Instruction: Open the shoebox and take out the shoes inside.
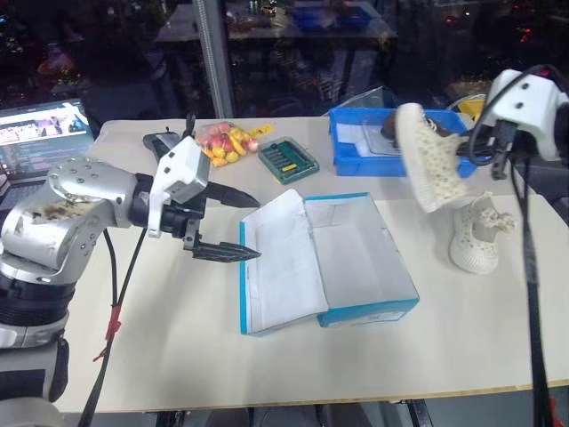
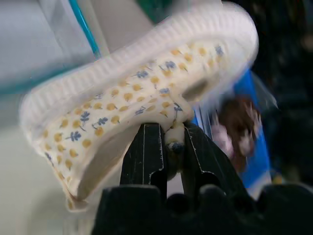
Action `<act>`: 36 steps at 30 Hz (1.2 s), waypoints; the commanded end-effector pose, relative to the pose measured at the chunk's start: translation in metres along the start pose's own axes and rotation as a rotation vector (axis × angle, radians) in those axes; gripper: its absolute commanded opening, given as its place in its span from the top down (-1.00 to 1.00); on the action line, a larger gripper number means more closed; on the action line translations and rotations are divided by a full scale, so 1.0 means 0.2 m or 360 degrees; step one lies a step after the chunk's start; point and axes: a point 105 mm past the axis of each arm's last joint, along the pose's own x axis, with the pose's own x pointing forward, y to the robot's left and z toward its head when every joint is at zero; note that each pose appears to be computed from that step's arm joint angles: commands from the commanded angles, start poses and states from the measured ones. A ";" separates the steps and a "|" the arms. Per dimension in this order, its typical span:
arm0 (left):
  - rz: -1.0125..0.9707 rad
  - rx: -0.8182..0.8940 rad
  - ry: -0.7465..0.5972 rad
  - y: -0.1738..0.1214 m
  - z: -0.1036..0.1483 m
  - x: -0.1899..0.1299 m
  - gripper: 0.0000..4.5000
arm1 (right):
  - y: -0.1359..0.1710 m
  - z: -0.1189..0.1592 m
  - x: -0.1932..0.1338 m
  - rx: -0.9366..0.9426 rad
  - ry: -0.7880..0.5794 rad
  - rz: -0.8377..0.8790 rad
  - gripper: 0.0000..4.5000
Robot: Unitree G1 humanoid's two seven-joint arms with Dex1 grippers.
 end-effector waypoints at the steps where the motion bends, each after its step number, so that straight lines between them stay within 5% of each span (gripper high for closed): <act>1: -0.0001 0.0092 -0.0012 0.01 0.05 -0.01 -1.00 | -0.03 -0.04 0.06 -0.0099 0.0066 -0.0095 0.97; 8: -0.0002 0.0109 0.0009 0.02 0.04 -0.01 -1.00 | 0.12 -0.20 0.37 -0.0040 0.0172 0.0068 0.97; 16: 0.0056 0.0055 0.0055 -0.01 0.02 -0.06 -1.00 | 0.05 -0.33 0.38 -0.0022 0.0328 -0.0055 0.97; 18: 0.0065 0.0040 0.0062 -0.01 0.01 -0.06 -1.00 | 0.08 -0.25 0.43 0.0034 0.0182 -0.0015 0.51; 28: 0.0100 0.0024 0.0077 0.01 -0.02 -0.06 -1.00 | 0.03 -0.05 0.36 0.0289 -0.0216 -0.0032 -0.96; 36: 0.0287 -0.0157 -0.0012 0.04 -0.09 -0.15 -1.00 | 0.13 -0.05 0.05 0.0309 -0.0211 0.0191 -0.96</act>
